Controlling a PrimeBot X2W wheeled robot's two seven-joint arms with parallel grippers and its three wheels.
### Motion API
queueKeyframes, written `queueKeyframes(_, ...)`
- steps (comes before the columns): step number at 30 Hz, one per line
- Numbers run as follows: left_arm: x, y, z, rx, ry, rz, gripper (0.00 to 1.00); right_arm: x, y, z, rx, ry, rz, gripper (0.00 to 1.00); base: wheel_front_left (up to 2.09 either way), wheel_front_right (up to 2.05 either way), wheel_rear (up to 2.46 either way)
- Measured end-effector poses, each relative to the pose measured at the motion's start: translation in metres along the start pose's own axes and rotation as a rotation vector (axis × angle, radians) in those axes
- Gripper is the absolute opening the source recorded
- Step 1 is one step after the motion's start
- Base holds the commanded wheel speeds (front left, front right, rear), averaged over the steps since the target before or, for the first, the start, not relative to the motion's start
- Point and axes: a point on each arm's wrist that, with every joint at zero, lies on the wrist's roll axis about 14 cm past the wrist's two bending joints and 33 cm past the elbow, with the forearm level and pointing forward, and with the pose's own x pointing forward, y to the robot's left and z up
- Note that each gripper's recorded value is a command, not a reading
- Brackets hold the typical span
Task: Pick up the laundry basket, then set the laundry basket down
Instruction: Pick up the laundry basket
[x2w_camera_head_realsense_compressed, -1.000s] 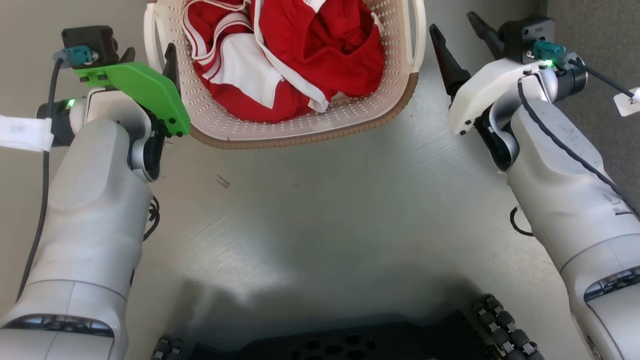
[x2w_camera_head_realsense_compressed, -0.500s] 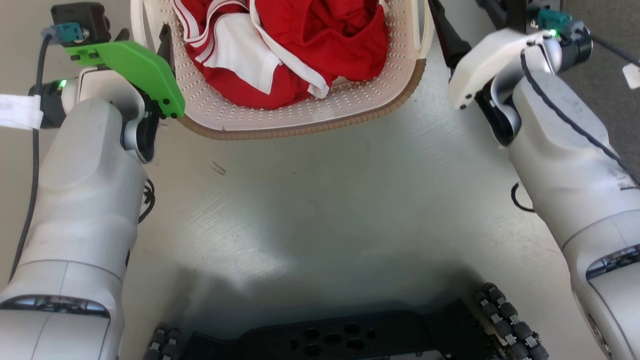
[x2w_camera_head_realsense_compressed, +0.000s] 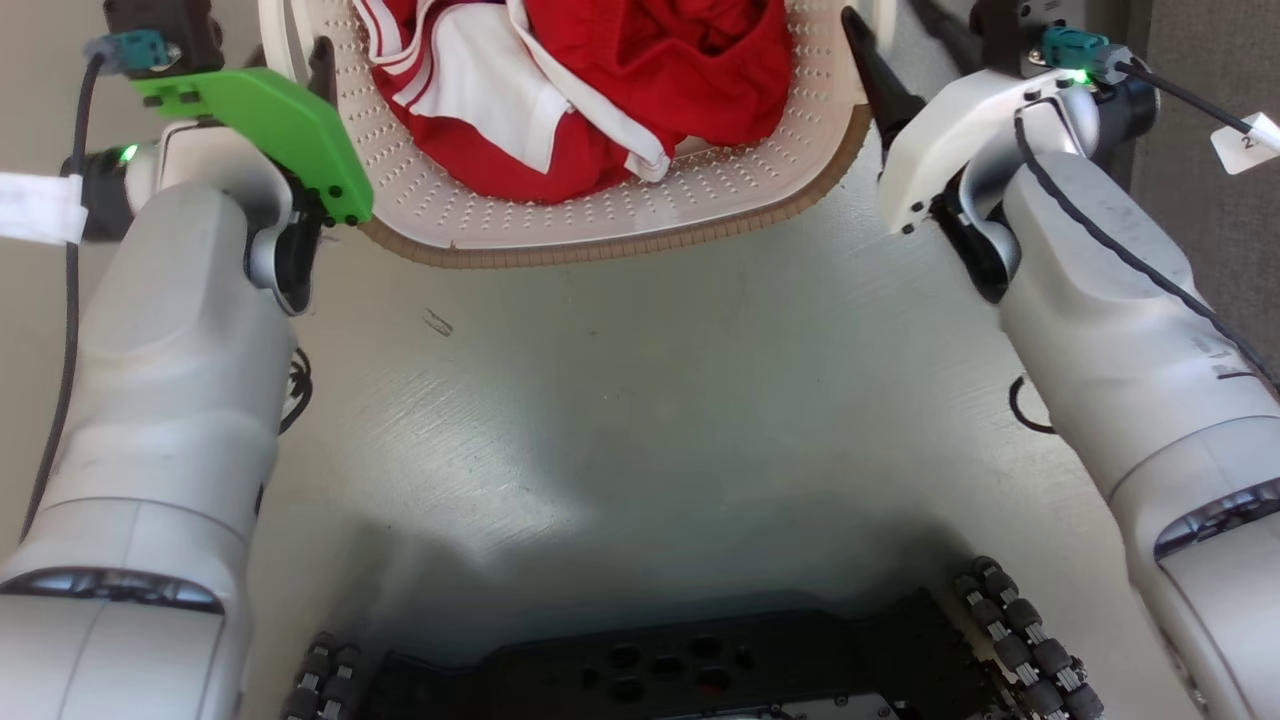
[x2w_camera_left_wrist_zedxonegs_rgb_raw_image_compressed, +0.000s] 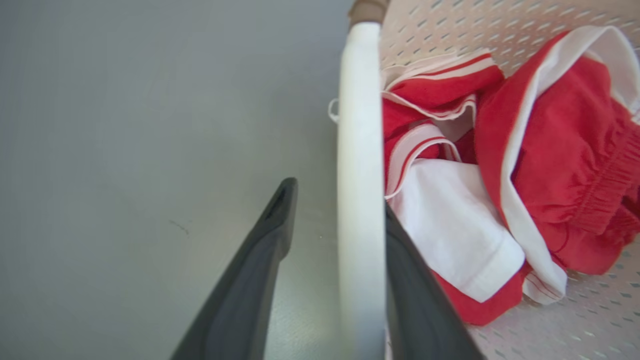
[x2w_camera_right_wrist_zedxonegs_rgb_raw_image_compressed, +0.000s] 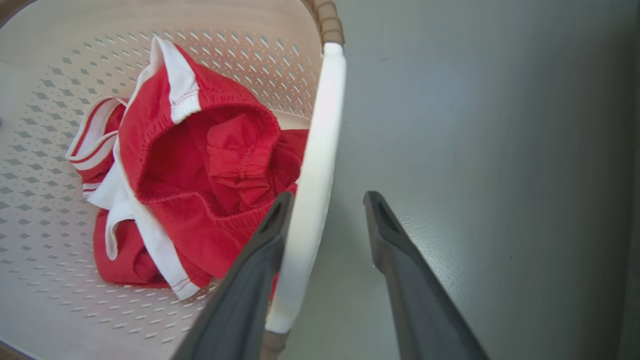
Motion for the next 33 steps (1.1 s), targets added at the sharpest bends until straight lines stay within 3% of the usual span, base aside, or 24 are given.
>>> queueKeyframes(20,-0.014,-0.019,0.01,-0.018,-0.028,-0.029,0.0,-0.013,0.005,0.01,0.045,0.003,-0.012,0.0,0.0,0.0,0.0)
queueKeyframes(33,-0.054,-0.034,0.018,-0.038,-0.023,-0.041,0.0,-0.054,0.015,0.025,0.064,-0.009,-0.03,0.0,0.0,0.0,0.0)
